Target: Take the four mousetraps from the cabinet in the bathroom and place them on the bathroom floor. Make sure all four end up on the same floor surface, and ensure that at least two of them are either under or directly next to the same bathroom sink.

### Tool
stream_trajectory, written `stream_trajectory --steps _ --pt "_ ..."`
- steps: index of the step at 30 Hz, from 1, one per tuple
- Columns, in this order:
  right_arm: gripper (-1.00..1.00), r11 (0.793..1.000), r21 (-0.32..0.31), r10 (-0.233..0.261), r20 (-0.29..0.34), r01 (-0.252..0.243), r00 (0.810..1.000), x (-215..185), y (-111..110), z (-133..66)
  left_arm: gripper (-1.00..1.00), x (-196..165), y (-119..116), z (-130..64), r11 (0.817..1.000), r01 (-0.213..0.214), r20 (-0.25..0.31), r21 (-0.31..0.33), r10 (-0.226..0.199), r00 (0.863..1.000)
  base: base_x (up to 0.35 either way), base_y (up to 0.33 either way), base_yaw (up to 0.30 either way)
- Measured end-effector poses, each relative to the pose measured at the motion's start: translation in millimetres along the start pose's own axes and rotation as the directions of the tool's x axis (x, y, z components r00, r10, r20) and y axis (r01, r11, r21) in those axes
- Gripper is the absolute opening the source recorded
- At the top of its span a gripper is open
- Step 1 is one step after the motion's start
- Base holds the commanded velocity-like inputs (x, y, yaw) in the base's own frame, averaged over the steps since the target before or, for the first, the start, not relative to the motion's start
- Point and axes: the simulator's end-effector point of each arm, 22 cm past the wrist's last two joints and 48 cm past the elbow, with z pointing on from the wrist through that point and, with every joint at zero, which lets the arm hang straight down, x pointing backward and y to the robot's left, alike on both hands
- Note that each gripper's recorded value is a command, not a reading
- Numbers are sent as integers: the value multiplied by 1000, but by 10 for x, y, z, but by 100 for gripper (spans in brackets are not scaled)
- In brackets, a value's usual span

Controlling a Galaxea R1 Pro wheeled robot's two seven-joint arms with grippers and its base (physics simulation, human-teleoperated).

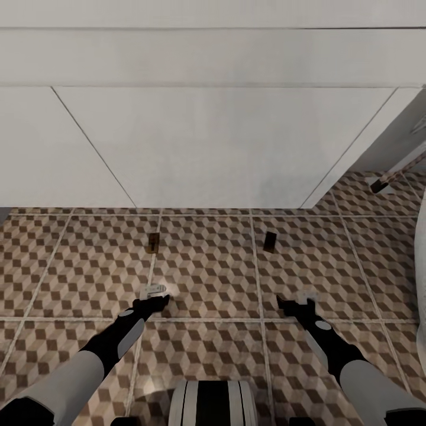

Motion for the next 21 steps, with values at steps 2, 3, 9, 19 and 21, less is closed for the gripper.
stream_trajectory --steps 2,3,9,19,21 --pt "100 1000 0 0 8 0 1000 -52 -2 -18 100 -49 -7 -25 1000 0 8 1 0 1000 0 0 0" --pt "100 1000 0 0 13 0 1000 -78 -3 -27 100 -73 -12 -38 1000 -1 12 1 1 1000 0 0 0" --pt "100 1000 -3 -1 38 1 999 -232 1 -85 100 -218 -36 -115 1000 -2 38 3 2 999 0 0 0" --pt "100 1000 -8 0 80 1 997 -489 3 -189 100 -451 -88 -252 1000 -4 79 7 3 997 0 0 0" --pt "100 1000 -8 -2 89 3 996 -539 3 -211 100 -498 -96 -281 1000 -4 87 8 4 996 0 0 0"
